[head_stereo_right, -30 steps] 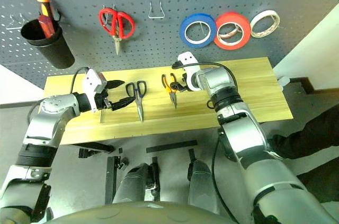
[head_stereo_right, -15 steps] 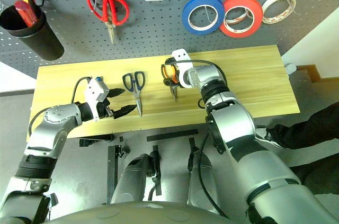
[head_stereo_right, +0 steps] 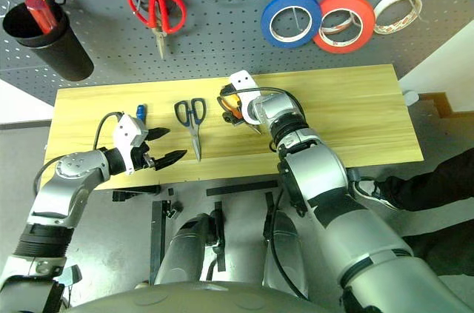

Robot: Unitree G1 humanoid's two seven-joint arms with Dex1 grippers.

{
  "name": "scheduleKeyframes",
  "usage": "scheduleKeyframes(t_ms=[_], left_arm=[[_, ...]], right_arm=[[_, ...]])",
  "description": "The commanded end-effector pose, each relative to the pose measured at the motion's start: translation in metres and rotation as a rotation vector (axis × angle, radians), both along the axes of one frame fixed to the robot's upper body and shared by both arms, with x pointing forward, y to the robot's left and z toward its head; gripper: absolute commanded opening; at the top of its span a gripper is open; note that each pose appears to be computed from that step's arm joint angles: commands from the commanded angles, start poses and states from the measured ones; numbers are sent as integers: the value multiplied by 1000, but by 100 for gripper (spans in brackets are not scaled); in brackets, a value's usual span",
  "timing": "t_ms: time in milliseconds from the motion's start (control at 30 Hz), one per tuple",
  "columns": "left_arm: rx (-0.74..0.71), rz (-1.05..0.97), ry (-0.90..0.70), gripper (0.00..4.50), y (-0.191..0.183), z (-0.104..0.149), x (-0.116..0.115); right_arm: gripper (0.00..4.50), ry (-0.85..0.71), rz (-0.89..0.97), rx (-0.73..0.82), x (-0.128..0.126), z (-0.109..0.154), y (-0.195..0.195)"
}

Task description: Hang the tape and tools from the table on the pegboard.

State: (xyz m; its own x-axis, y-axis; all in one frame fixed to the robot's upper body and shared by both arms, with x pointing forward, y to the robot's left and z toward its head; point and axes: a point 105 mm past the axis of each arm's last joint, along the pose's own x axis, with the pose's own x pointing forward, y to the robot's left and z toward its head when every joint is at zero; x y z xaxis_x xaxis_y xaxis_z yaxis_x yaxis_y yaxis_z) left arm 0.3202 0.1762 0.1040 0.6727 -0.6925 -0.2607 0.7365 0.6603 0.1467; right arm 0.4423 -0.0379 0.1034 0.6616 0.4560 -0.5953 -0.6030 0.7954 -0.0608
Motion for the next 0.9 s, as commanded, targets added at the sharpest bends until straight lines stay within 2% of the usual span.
scheduleKeyframes(t_ms=[33, 233, 467, 500, 733, 833, 900], left_arm=[[1, 13, -39, 436, 5, 7, -3], [-5, 17, -44, 436, 6, 7, -5], [-14, 11, -48, 436, 4, 7, -5], [-15, 11, -49, 436, 4, 8, -5], [-24, 6, -73, 436, 7, 10, -7], [-67, -1, -122, 436, 6, 22, -6], [-113, -25, -160, 436, 3, 33, -6]], right_arm=[[447, -42, 37, -64, 1, 1, 5], [447, -56, 65, -114, 0, -1, 5], [228, -71, 104, -169, 0, -2, 5], [210, -75, 114, -179, 0, -1, 5], [210, -87, 199, -202, 1, 14, -5], [210, -78, 241, -106, -2, 33, -7], [210, -67, 295, -12, -13, 47, -7]])
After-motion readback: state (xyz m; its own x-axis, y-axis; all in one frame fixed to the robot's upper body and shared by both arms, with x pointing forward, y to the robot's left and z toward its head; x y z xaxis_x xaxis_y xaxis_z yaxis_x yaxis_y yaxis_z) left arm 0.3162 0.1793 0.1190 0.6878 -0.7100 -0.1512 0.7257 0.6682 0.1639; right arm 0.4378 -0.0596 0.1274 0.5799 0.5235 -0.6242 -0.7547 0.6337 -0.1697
